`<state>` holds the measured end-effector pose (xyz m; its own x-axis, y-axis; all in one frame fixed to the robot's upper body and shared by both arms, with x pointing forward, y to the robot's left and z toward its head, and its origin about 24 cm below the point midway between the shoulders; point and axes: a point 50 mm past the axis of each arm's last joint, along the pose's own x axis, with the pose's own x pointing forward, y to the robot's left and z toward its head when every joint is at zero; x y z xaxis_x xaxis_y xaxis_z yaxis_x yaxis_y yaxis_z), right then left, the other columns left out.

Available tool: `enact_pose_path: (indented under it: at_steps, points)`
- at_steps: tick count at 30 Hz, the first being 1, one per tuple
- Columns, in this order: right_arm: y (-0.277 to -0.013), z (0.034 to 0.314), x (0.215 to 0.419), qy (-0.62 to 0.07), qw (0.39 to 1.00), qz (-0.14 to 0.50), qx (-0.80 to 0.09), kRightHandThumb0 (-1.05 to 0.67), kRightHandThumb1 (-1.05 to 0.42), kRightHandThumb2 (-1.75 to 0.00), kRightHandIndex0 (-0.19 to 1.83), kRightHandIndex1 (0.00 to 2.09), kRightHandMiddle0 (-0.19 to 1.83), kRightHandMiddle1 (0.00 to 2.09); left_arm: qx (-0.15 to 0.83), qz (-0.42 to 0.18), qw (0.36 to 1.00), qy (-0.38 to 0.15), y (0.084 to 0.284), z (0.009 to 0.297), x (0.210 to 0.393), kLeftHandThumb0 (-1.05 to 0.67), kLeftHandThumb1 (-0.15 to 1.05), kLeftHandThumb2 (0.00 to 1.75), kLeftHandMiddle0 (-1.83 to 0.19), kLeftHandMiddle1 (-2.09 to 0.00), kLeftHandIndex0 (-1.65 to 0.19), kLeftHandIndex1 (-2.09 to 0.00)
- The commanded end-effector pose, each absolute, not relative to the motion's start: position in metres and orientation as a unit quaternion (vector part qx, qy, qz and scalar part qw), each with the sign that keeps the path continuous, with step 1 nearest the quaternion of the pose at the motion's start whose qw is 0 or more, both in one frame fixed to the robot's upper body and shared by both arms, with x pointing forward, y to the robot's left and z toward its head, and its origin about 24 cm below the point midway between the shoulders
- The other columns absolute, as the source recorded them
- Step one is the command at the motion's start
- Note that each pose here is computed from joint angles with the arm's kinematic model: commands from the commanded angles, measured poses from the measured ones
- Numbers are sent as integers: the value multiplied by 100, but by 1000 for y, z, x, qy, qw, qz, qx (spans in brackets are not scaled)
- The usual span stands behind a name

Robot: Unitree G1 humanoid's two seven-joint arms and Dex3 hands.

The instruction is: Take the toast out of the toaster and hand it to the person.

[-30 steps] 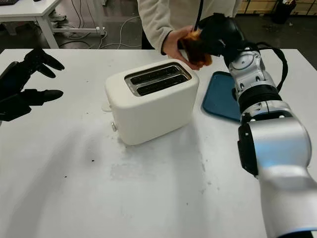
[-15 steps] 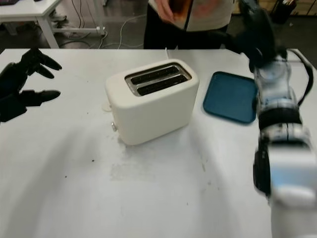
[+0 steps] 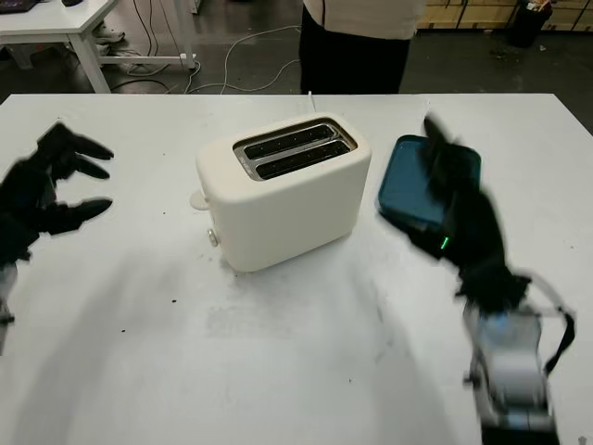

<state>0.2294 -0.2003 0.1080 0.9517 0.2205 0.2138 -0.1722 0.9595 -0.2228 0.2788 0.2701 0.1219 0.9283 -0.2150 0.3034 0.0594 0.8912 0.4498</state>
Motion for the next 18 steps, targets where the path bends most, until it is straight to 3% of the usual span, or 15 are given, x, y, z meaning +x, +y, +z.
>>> enact_pose_path:
  at_steps: [1,7,18]
  points:
    - [-192,101,220,-95,986,116,-79,-72,-92,-17,2,0,3,0,202,-58,959,-189,268,119,272,-105,92,4,0,-162,0,-152]
    - [-175,85,211,-62,990,125,-37,-73,-92,-27,1,0,3,0,168,-61,968,-176,257,105,262,-105,92,5,0,-159,0,-149]
    - [-165,76,218,-45,993,104,-17,-73,-92,-36,2,1,4,0,145,-65,973,-168,241,88,266,-105,92,4,0,-161,0,-153]
